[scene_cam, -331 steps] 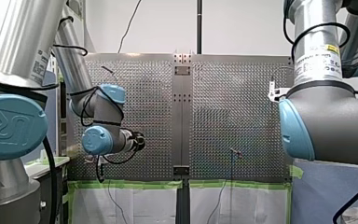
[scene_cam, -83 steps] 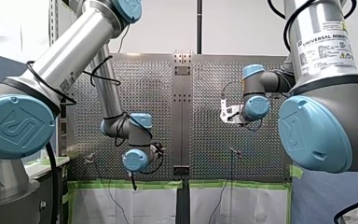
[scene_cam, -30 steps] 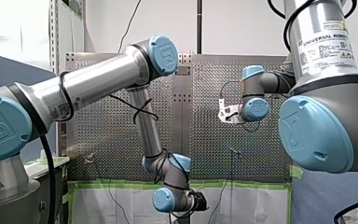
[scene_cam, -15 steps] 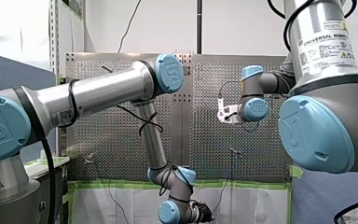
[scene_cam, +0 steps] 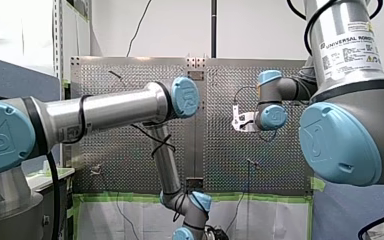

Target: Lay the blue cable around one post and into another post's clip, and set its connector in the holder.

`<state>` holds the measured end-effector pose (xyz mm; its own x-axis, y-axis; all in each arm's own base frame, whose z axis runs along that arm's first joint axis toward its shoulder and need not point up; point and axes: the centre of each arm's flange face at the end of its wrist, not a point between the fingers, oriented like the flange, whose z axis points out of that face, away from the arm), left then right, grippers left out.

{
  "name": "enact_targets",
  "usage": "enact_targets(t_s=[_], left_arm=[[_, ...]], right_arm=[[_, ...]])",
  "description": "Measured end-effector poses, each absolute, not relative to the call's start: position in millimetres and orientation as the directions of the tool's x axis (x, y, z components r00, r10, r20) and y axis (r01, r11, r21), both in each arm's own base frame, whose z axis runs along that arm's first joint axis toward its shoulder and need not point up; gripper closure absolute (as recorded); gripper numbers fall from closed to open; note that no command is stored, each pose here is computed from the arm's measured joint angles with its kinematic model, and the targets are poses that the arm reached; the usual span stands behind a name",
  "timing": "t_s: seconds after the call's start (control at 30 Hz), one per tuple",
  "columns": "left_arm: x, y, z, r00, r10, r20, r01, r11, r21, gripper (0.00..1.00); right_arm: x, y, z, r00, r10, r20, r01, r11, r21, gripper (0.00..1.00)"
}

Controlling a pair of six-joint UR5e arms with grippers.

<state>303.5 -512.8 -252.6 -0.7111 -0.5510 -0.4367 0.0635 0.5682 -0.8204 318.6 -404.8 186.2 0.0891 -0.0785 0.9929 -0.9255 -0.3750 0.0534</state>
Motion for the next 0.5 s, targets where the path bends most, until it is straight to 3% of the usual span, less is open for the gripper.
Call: enact_targets(t_s=[0.5], left_arm=[[307, -520, -307, -0.736, -0.593, -0.328, -0.016, 0.499, -0.866, 0.01]], right_arm=[[322, -404, 186, 0.084, -0.066, 0.994, -0.923, -0.382, 0.053, 0.02]])
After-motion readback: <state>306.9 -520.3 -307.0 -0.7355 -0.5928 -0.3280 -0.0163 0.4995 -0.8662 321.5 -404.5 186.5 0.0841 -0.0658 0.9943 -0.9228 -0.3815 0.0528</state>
